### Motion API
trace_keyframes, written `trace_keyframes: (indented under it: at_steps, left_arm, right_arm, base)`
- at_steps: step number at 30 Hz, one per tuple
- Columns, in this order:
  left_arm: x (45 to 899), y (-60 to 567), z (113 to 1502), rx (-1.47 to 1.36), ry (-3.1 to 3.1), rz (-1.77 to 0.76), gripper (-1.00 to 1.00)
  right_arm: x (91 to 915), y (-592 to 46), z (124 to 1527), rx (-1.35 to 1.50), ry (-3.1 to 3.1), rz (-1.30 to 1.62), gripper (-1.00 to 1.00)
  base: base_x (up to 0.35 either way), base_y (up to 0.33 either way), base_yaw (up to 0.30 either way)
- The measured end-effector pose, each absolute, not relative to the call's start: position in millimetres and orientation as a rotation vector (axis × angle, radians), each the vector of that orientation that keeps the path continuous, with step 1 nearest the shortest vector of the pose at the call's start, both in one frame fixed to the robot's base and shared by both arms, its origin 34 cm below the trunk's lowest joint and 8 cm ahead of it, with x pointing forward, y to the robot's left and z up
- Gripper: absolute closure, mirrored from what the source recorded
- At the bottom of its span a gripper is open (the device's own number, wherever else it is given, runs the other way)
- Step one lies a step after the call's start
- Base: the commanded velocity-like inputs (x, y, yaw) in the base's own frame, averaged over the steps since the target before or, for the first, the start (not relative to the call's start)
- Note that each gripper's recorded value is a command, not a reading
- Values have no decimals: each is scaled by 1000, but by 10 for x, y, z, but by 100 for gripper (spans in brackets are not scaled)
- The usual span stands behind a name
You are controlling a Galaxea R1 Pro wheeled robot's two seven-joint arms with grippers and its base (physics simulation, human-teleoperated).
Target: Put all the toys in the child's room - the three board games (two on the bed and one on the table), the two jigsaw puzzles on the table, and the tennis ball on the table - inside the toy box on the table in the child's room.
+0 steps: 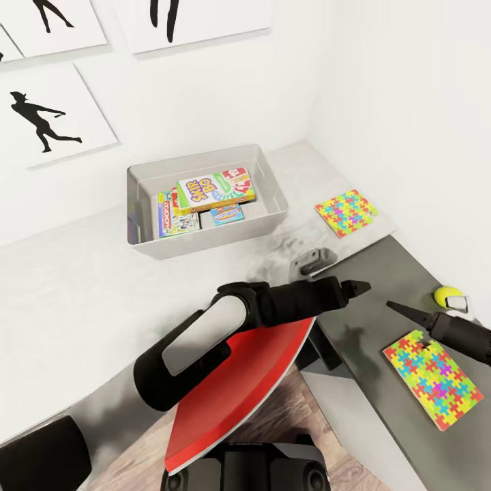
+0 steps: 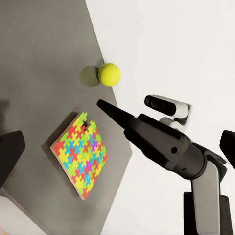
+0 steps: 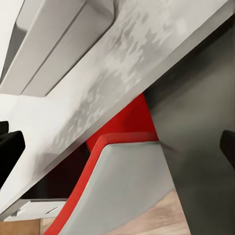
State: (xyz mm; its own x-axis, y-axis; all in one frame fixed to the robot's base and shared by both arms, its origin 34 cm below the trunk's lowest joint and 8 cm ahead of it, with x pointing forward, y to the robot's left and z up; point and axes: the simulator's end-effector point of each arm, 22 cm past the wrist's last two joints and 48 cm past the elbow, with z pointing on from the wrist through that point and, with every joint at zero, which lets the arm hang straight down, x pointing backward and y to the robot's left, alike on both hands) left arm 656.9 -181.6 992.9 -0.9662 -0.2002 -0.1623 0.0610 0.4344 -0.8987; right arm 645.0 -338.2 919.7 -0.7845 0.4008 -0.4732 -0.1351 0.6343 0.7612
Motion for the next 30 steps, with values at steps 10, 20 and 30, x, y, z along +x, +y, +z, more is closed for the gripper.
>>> trace_keyframes:
  at_steps: [10,20,30]
  left_arm:
    - [6492,-1859,9888,-157,2493,-1527,-100]
    - [6500,-1829,9833,-170,2515,-1493,-100]
    - [6499,-1824,9840,-170,2509,-1499,-100]
  right_arm:
    - [6464,-3447,9100,234,2254,1049,-100]
    - [6474,-3532,9010,258,2286,986,-100]
    - [6452,-3610,8959,273,2311,947,-100]
  base:
    - [0,0,0]
    - [0,0,0]
    - [0,0,0]
